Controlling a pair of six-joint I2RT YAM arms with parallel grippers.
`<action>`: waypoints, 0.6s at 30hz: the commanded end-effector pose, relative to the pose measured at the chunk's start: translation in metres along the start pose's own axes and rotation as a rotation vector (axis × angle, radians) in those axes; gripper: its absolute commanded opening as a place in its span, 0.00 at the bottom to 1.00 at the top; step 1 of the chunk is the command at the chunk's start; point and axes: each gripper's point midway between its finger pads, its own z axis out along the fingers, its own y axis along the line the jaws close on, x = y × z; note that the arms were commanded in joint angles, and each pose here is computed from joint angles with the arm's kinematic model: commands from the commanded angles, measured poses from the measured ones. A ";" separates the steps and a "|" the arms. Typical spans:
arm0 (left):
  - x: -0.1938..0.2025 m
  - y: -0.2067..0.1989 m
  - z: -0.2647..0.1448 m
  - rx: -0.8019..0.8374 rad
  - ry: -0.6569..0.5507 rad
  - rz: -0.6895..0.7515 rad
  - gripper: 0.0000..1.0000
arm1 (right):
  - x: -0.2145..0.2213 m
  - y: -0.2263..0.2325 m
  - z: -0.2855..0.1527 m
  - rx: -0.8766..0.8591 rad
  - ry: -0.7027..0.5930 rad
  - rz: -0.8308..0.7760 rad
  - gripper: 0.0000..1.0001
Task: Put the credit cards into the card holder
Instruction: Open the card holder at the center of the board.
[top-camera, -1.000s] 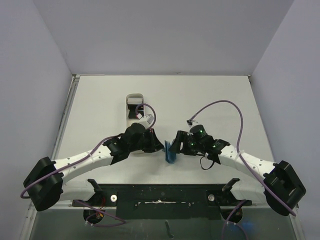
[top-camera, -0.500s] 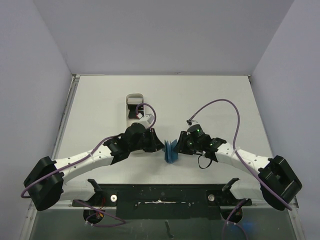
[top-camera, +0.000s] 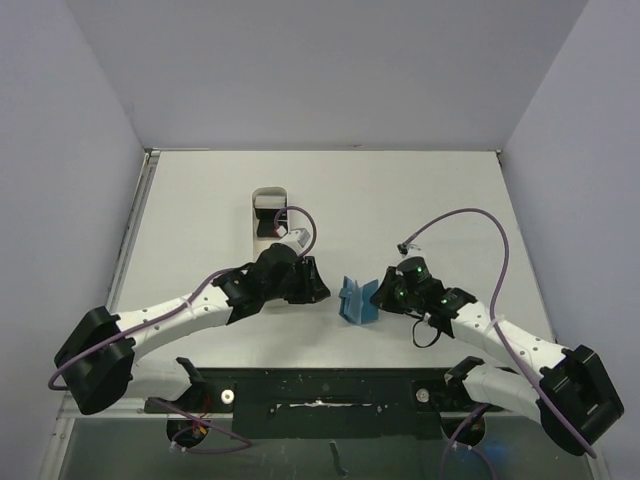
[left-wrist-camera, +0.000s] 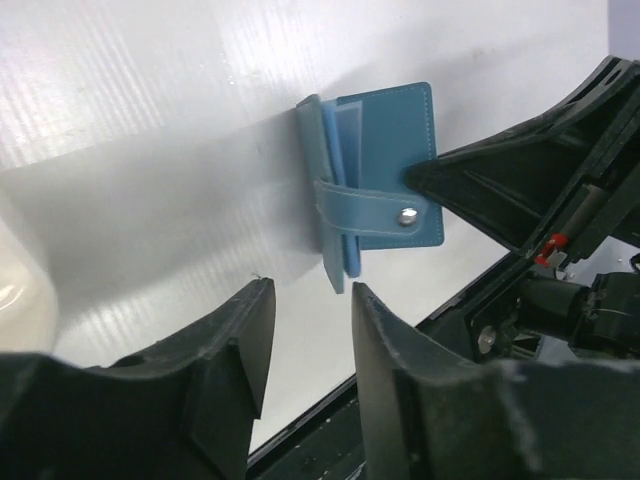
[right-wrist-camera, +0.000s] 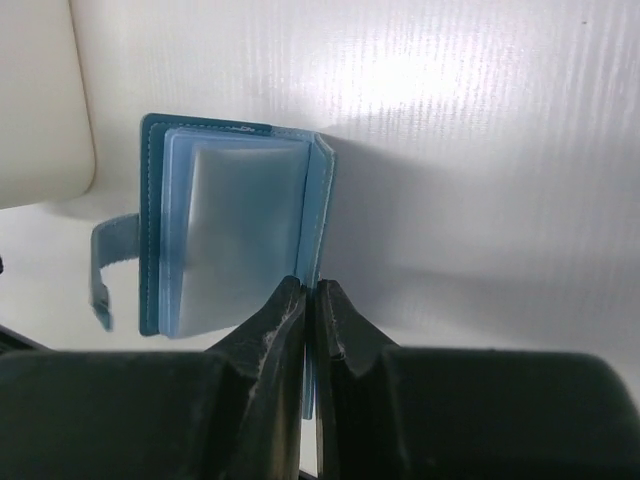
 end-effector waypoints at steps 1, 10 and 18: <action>-0.006 -0.029 0.010 0.144 -0.009 -0.022 0.39 | -0.005 -0.006 -0.005 -0.009 -0.040 -0.002 0.00; -0.001 -0.050 0.042 0.245 0.051 0.004 0.65 | -0.002 -0.009 -0.010 -0.024 -0.045 0.000 0.00; -0.005 -0.072 0.050 0.318 0.045 0.087 0.68 | -0.010 -0.006 -0.017 -0.024 -0.073 0.015 0.00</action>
